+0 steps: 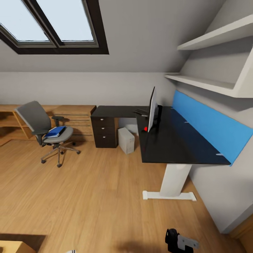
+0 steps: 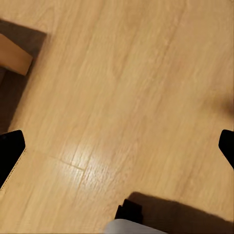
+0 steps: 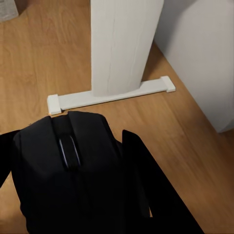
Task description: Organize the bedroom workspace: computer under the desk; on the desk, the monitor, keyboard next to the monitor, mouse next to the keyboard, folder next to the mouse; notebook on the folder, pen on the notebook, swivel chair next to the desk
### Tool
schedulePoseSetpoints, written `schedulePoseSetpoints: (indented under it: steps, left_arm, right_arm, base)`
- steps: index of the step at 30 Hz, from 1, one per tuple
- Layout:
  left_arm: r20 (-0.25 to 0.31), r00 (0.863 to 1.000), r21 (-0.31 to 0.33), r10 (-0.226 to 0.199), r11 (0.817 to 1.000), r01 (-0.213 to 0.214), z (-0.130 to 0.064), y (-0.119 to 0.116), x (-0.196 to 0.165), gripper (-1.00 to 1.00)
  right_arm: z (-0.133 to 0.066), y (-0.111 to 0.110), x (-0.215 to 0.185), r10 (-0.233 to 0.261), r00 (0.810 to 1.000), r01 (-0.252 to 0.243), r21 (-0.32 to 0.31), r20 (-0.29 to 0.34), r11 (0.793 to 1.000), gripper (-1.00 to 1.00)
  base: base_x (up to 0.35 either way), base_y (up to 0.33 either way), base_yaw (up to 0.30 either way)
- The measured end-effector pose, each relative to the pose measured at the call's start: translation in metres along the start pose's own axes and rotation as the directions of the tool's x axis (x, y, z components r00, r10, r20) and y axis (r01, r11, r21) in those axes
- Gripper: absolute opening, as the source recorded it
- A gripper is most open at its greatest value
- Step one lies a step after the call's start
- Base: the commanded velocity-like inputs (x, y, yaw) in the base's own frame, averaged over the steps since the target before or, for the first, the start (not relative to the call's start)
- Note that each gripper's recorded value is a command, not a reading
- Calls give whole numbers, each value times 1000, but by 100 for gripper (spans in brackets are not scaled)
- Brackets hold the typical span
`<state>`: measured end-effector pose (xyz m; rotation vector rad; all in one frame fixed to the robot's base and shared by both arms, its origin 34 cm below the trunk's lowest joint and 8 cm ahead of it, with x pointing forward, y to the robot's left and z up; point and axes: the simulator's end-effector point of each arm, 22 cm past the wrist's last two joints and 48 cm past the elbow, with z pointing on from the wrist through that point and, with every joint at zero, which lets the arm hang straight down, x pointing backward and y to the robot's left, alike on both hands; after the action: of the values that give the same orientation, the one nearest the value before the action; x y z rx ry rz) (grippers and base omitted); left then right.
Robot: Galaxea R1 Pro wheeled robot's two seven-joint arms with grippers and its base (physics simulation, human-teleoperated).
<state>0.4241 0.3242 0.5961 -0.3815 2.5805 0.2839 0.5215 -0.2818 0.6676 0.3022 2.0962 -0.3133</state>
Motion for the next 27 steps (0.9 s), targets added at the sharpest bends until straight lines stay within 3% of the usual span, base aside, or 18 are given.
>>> schedulePoseSetpoints:
  steps: [5, 18, 27]
  left_arm:
    - [9, 1000, 1, -4, 1000, 4, -1, -1, -4, 100]
    - [14, 1000, -1, -5, 1000, 5, -14, 0, -11, 100]
    - [6, 1000, 40, -8, 999, 8, -30, -26, -10, 100]
  right_arm:
    - [0, 1, -3, 3, 1000, -3, -2, 7, 1000, -100]
    - [-8, -2, -16, 6, 1000, -6, 1, 8, 1000, -100]
    - [-17, 5, -26, 21, 1000, -20, -16, 21, 1000, -100]
  base:
    - [106, 166, 0]
    - [5, 8, 0]
    - [0, 0, 71]
